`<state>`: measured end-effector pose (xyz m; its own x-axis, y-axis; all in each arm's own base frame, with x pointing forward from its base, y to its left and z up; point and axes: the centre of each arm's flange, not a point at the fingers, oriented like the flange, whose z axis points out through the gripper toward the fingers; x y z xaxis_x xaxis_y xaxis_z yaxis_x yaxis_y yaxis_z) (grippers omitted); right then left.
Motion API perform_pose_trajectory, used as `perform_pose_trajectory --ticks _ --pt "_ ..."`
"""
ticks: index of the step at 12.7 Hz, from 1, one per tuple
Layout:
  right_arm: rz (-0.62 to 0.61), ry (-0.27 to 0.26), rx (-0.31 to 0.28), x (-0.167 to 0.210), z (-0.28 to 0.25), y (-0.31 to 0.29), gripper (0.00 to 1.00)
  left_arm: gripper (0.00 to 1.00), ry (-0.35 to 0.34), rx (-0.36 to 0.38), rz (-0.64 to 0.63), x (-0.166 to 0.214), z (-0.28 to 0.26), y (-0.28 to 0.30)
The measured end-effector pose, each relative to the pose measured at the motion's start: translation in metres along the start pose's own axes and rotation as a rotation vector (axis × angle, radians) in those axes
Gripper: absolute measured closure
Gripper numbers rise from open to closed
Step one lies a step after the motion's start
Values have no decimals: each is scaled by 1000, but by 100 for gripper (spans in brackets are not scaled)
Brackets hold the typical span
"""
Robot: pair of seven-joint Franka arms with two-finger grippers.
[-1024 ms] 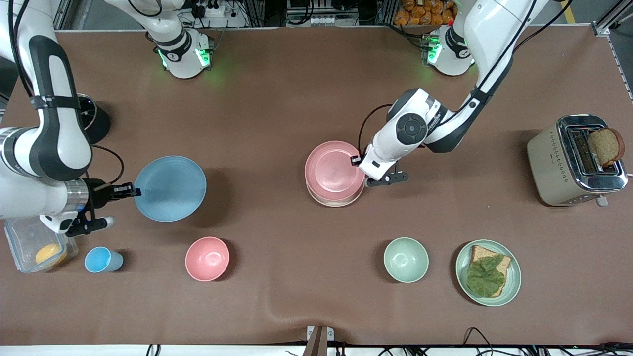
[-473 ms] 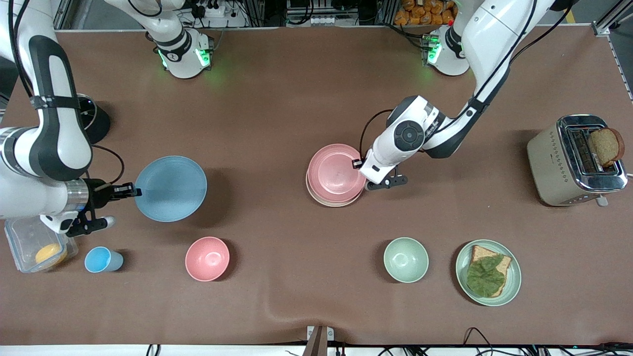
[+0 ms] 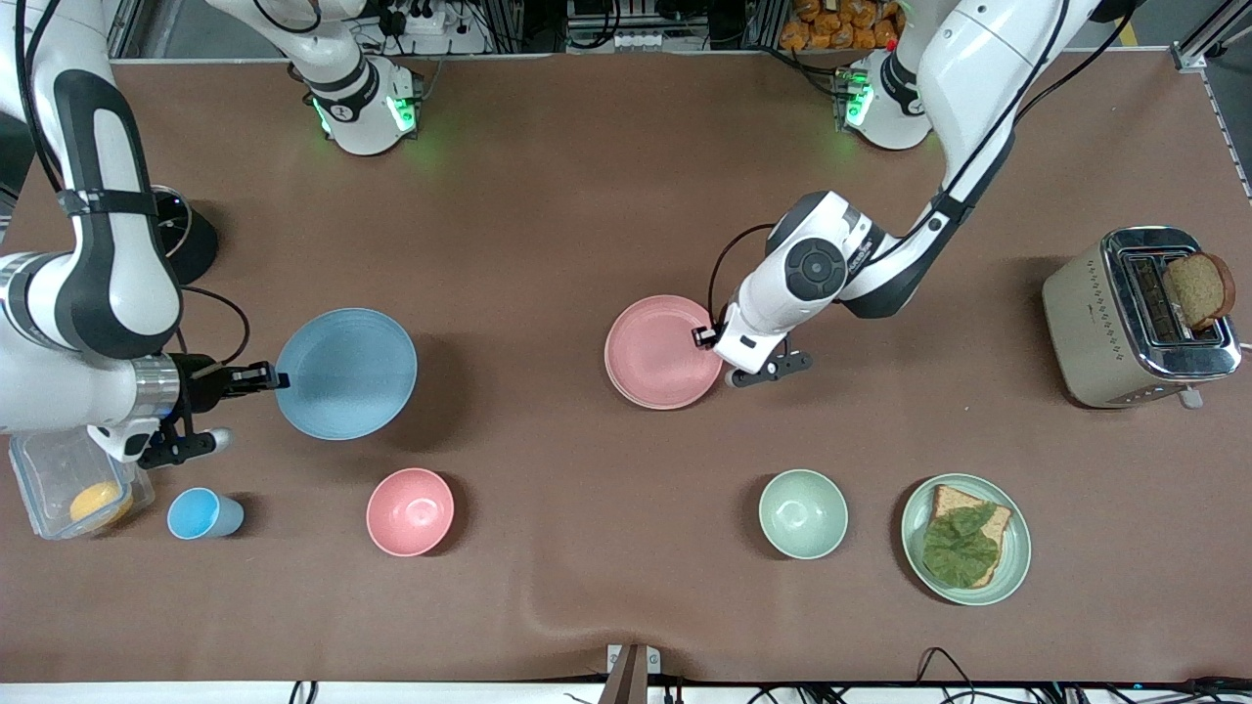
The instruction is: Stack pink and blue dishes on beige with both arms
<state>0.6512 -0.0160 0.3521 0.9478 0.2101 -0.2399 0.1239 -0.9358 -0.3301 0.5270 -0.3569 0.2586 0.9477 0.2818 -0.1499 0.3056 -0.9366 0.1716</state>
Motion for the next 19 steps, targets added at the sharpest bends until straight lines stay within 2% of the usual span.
perform_pose_trajectory --ticks 2,4,5,8,11,15,19 --pt "35 -9 -2 4 6 -18 95 27 63 -30 -22 22 -44 0" --pt "83 -22 15 12 18 -57 95 7 137 -13 -61 45 -112 -21" --pt "106 -30 27 15 25 -82 95 0 170 9 -74 54 -146 -37" --pt "187 -34 8 23 48 -154 95 0 238 82 -12 67 -226 -87" --pt "311 -6 -29 26 83 -245 95 0 288 134 54 70 -281 -124" --pt "454 59 -51 21 155 -351 95 0 255 207 49 62 -352 -149" --pt "512 85 -57 19 216 -390 95 0 223 230 28 58 -377 -161"
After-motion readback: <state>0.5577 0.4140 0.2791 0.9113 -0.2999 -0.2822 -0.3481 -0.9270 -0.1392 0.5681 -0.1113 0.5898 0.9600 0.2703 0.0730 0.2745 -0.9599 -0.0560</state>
